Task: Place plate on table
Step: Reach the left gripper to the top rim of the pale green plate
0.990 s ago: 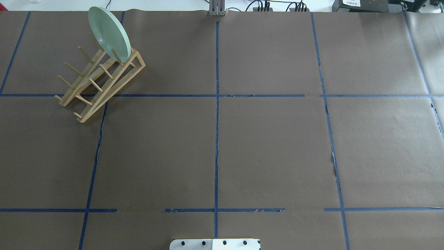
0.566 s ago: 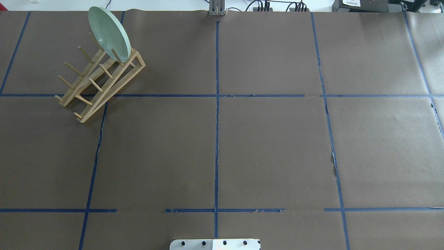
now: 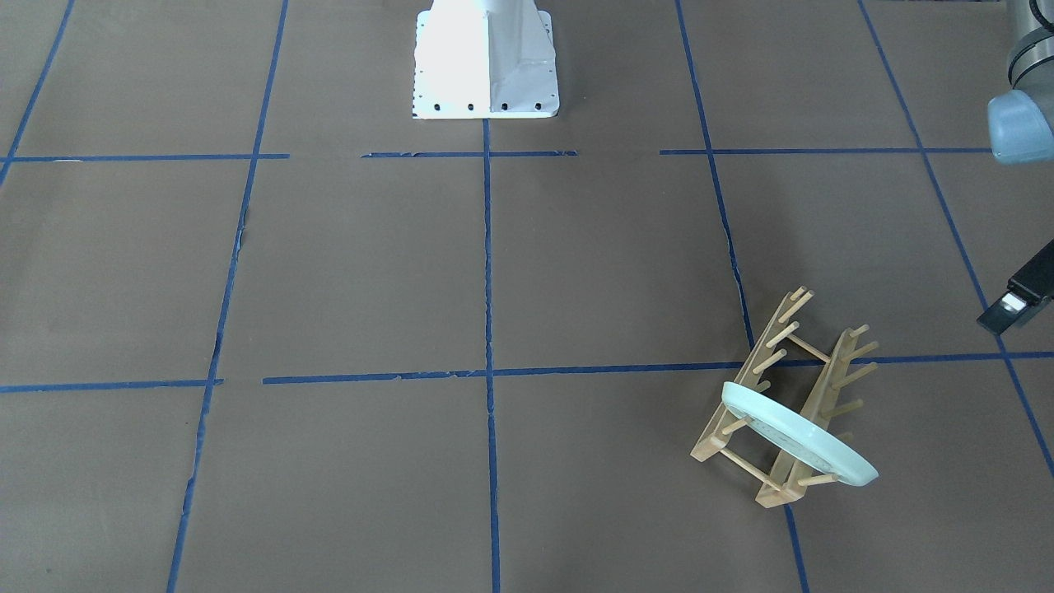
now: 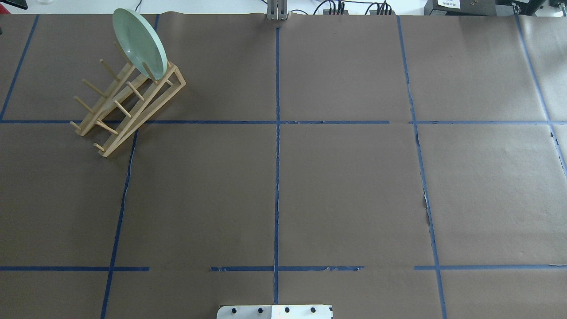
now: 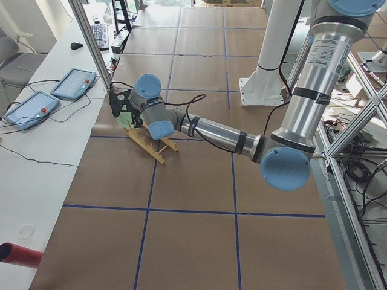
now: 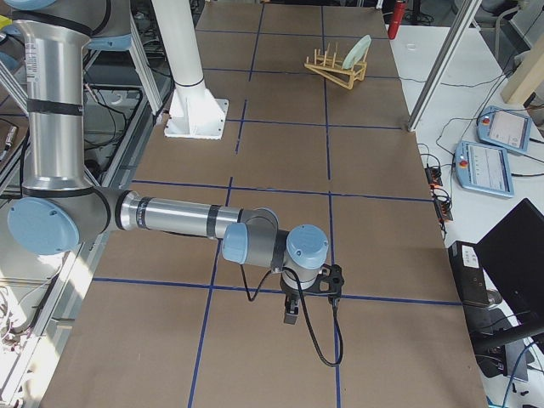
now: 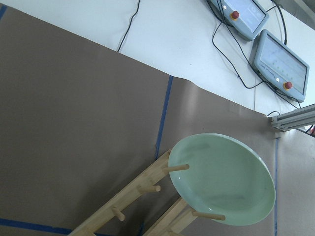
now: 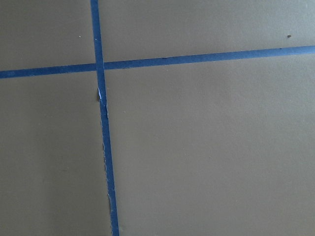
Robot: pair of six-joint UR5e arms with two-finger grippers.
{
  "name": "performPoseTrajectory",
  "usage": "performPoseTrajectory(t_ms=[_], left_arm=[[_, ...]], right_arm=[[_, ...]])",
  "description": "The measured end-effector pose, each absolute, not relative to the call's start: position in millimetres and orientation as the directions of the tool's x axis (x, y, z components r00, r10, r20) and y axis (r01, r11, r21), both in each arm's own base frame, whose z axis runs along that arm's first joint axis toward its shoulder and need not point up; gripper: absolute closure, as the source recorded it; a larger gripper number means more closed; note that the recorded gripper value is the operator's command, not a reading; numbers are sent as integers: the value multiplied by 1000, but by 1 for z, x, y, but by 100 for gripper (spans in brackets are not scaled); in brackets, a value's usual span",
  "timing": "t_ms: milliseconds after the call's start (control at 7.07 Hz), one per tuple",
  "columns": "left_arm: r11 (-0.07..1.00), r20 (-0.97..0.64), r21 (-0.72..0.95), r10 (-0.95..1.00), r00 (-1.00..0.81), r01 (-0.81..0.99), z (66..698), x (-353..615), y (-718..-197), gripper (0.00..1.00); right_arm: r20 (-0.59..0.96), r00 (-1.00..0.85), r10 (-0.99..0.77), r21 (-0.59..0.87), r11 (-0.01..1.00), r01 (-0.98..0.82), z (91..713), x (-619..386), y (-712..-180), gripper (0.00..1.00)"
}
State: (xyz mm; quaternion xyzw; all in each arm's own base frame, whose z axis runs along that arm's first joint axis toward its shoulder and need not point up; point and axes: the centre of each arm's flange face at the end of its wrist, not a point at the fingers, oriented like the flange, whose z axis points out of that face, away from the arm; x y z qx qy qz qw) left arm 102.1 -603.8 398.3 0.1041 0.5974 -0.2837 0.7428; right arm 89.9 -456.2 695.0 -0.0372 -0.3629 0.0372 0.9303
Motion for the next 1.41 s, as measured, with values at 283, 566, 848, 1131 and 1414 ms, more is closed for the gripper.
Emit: performPoseTrajectory(t_ms=[283,566,848,1131,1414], left_arm=[[733,-925,-326,-379,-40,597,369,202,-609,0],[715,-922,-348,-377,-84,607,345,245,-609,0],[716,-924,-345,-371,-87,606,336,256,-614,13],[712,-921,-348,-382,-79,610,338,266,-627,34],[709,-917,-350,-391,-71,612,344,270,-632,56]], right_arm=[[672,734,96,-96,994,-42,695,90,-456,0],[672,734,96,-96,994,-42,695,90,-456,0],[672,734,96,-96,994,-42,695,90,-456,0],[672,734,96,-96,994,-42,695,90,-456,0],[672,734,96,-96,994,-42,695,90,-456,0]])
